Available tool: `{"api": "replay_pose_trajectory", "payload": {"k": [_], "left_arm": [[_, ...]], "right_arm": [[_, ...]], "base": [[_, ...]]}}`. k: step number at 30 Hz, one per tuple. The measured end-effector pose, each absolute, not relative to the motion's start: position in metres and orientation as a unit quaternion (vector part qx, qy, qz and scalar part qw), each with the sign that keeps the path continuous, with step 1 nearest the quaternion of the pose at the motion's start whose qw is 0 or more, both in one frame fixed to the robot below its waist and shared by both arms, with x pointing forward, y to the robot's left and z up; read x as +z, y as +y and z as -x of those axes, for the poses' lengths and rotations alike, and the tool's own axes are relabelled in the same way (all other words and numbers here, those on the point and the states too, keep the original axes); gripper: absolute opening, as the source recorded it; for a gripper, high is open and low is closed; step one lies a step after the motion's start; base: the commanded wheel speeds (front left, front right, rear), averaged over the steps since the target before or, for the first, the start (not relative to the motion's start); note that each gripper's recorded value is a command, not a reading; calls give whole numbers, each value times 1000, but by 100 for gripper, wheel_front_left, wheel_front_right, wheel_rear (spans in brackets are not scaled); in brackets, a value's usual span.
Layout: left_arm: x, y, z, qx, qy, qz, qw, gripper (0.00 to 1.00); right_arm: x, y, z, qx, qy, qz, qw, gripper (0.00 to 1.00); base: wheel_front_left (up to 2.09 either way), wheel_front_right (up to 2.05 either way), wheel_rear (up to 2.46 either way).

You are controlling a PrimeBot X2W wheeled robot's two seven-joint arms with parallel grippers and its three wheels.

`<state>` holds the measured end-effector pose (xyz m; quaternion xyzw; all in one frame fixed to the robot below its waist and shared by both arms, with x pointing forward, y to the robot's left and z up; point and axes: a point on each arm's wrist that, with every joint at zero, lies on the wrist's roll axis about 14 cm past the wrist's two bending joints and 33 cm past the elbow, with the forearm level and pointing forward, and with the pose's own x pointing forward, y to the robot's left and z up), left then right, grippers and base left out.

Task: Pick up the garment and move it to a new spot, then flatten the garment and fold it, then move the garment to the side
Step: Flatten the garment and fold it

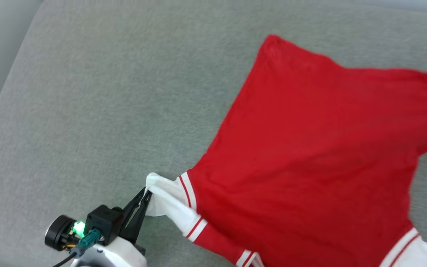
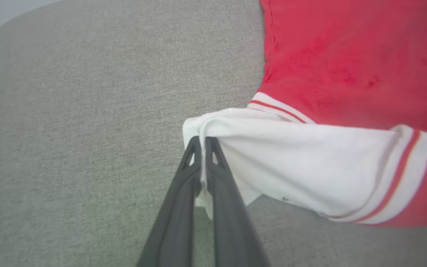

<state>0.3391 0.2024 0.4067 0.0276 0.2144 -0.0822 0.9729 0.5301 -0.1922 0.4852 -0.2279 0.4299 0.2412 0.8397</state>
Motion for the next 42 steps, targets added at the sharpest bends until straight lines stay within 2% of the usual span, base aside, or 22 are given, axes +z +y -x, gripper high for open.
{"api": "replay_pose_trajectory", "payload": {"k": [6, 12, 18, 23, 25, 26, 27, 28, 32, 36, 39, 42], "left_arm": [[412, 188, -338, -114, 210, -33, 970, 0], [416, 177, -341, -138, 204, -36, 969, 0], [418, 166, -346, -157, 199, -36, 967, 0], [416, 164, -347, -162, 202, -38, 965, 0], [416, 164, -348, -162, 202, -37, 965, 0], [416, 164, -348, -162, 202, -37, 965, 0], [416, 165, -348, -161, 203, -36, 965, 0], [417, 165, -348, -160, 202, -36, 965, 0], [417, 167, -345, -157, 202, -37, 966, 0], [417, 169, -344, -150, 203, -35, 967, 0], [415, 170, -342, -147, 206, -34, 967, 0], [415, 170, -345, -144, 204, -33, 968, 0]], "right_arm": [[477, -251, -458, 209, 479, 239, 818, 0], [434, -302, -363, 177, 571, 197, 777, 0], [393, -315, -277, 164, 631, 127, 748, 0], [369, -304, -238, 168, 651, 86, 735, 0], [368, -300, -239, 167, 642, 78, 744, 0], [370, -301, -243, 164, 634, 76, 752, 22], [373, -303, -250, 160, 625, 76, 760, 40], [378, -305, -258, 155, 613, 79, 771, 100], [406, -308, -300, 153, 557, 99, 810, 100], [454, -298, -361, 166, 471, 129, 857, 100], [482, -284, -394, 183, 432, 155, 869, 100], [497, -266, -419, 204, 416, 178, 868, 100]], "base": [[0, 0, 0], [0, 0, 0], [0, 0, 0], [0, 0, 0], [0, 0, 0], [0, 0, 0], [0, 0, 0], [0, 0, 0], [0, 0, 0], [0, 0, 0], [0, 0, 0], [0, 0, 0]]}}
